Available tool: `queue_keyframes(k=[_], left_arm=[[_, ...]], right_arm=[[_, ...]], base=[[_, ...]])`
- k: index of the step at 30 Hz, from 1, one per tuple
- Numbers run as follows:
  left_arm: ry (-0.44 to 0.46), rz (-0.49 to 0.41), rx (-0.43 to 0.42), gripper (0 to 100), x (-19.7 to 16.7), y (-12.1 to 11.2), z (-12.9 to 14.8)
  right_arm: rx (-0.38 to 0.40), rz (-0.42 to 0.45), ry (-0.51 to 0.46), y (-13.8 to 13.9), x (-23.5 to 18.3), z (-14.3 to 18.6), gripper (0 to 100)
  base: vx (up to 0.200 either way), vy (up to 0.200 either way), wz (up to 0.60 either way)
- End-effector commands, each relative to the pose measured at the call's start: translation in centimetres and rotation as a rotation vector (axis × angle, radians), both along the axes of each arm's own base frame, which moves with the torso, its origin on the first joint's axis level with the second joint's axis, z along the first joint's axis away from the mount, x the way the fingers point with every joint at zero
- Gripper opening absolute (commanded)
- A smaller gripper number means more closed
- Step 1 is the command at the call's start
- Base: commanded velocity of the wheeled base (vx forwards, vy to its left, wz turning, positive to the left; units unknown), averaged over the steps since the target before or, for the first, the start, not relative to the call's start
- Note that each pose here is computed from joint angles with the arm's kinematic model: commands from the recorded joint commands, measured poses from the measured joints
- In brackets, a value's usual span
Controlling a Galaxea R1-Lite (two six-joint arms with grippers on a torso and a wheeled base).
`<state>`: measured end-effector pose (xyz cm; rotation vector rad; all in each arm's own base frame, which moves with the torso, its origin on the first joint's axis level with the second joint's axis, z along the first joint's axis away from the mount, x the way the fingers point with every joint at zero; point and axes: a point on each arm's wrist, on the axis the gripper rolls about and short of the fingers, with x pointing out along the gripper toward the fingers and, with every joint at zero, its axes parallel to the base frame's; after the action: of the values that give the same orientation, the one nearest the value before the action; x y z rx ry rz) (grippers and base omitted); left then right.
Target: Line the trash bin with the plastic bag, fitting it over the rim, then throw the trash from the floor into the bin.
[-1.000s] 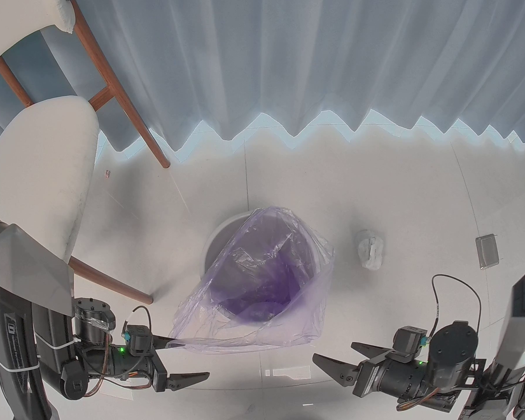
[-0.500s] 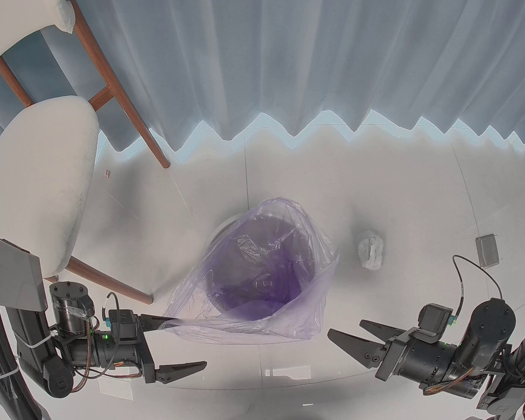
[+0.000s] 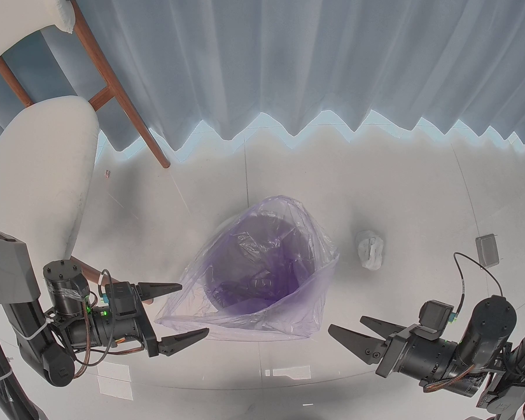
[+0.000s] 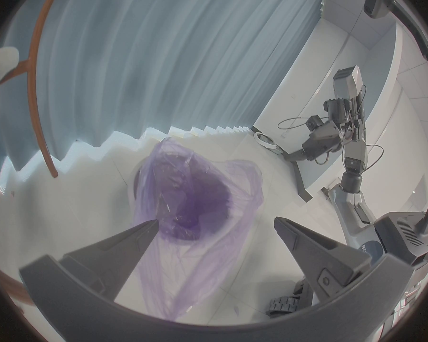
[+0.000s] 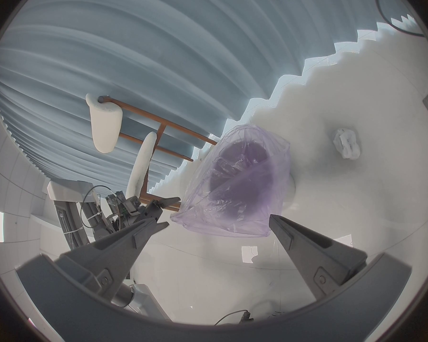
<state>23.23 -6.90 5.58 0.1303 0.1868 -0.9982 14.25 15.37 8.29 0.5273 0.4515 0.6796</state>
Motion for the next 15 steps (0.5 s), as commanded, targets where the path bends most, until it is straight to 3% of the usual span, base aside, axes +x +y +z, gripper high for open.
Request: queue_keyframes(k=[1,4,13,15], left_arm=[[-0.056,0.011,-0.021,100,0.4,0.1,1.3],[-0.078,0.014,-0.046,100,1.7,-0.3,1.8],[-0.006,0.019,-0.152,100,3.1,-1.2,2.6],[0.004,0.022,-0.162,100,3.2,-1.2,2.7]], right_arm=[[0.003,-0.005,-0.003,0.2,0.3,-0.2,100],[0.007,-0.006,-0.009,0.2,0.3,0.0,100],[0.027,-0.012,-0.020,0.7,0.8,0.2,100],[0.031,-0.014,-0.022,0.7,0.9,0.3,100]], base=[[0.000,0.000,0.00],[0.000,0.000,0.00],[0.000,0.000,0.00],[-0.200,0.000,0.00]])
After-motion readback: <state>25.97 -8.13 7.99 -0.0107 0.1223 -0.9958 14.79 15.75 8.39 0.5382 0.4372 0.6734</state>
